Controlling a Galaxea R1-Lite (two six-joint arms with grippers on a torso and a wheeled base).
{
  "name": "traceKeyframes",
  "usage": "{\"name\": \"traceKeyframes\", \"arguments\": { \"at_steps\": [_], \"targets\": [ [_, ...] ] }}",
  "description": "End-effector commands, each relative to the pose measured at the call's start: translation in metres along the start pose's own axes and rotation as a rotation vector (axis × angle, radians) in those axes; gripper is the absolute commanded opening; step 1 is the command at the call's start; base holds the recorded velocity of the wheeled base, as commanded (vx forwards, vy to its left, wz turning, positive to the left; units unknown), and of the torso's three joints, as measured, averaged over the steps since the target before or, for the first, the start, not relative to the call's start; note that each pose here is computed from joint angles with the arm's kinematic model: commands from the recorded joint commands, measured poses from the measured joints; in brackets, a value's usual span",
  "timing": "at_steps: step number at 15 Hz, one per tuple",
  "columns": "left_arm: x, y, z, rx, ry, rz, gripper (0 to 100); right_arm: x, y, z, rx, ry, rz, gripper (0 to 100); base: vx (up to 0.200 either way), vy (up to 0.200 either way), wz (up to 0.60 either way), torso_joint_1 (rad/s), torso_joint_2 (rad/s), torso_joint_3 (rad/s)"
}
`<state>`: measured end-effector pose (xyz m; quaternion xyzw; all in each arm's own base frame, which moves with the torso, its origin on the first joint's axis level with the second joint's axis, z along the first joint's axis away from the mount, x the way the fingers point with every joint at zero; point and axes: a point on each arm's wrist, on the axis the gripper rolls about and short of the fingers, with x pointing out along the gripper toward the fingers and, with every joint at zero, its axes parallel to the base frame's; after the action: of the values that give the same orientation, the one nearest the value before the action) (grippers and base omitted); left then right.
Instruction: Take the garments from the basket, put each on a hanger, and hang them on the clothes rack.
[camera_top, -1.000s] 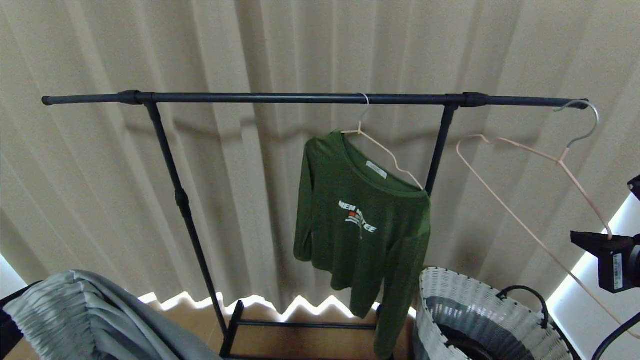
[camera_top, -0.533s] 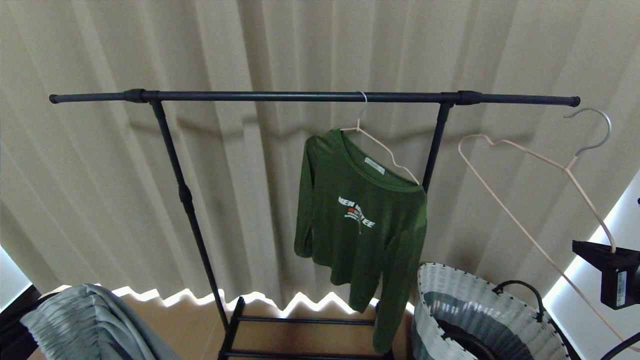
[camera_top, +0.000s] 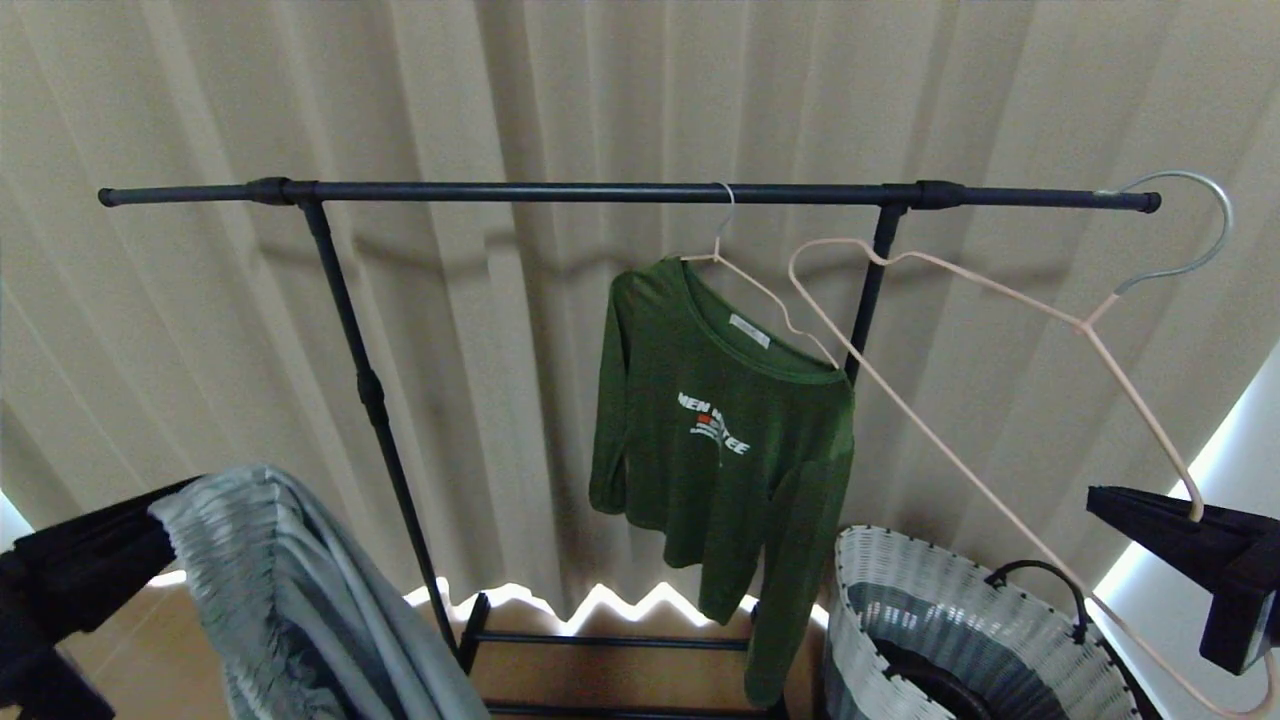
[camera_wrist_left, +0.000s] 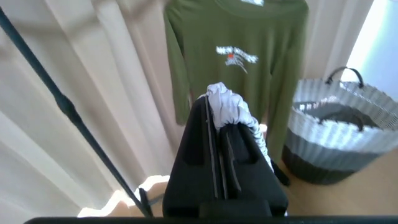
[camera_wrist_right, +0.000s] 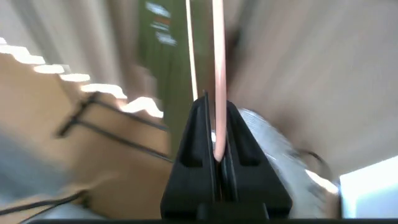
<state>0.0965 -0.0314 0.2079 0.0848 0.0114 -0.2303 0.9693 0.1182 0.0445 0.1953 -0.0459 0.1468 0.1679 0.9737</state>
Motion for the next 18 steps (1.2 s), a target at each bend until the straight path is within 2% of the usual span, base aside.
{"name": "traceKeyframes", "arguments": {
  "at_steps": [1,2,4,5,7,10,13,18],
  "targets": [
    [0.046,0.008,0.016,-0.006,0.073,0.035,0,0.004,0.017,0.001,0.039,0.011,0.124,0,0.000,0.000,0.00,0.000,0.00,0.000],
    [0.066,0.005,0.022,0.000,0.097,0.078,0,0.007,0.022,0.000,0.067,0.032,0.172,0,0.000,0.000,0.00,0.000,0.00,0.000],
    [0.086,0.001,0.029,0.007,0.117,0.112,0,0.011,0.025,-0.002,0.072,0.059,0.236,0,0.000,0.000,0.00,0.000,0.00,0.000],
    [0.110,-0.002,0.034,0.016,0.145,0.159,0,0.015,0.027,-0.005,0.075,0.088,0.309,0,0.000,0.000,0.00,0.000,0.00,0.000],
    [0.137,-0.005,0.038,0.031,0.209,0.226,0,0.020,0.030,-0.006,0.074,0.114,0.354,0,0.000,0.000,0.00,0.000,0.00,0.000],
    [0.168,-0.003,0.047,0.035,0.235,0.278,0,0.031,0.039,-0.010,0.063,0.172,0.438,0,0.000,0.000,0.00,0.000,0.00,0.000],
    [0.188,0.000,0.050,0.022,0.235,0.302,0,0.031,0.055,-0.013,0.025,0.200,0.527,0,0.000,0.000,0.00,0.000,0.00,0.000],
    [0.196,-0.001,0.045,-0.013,0.252,0.371,0,0.034,0.068,-0.013,-0.002,0.222,0.584,0,0.000,0.000,0.00,0.000,0.00,0.000]
  ]
}}
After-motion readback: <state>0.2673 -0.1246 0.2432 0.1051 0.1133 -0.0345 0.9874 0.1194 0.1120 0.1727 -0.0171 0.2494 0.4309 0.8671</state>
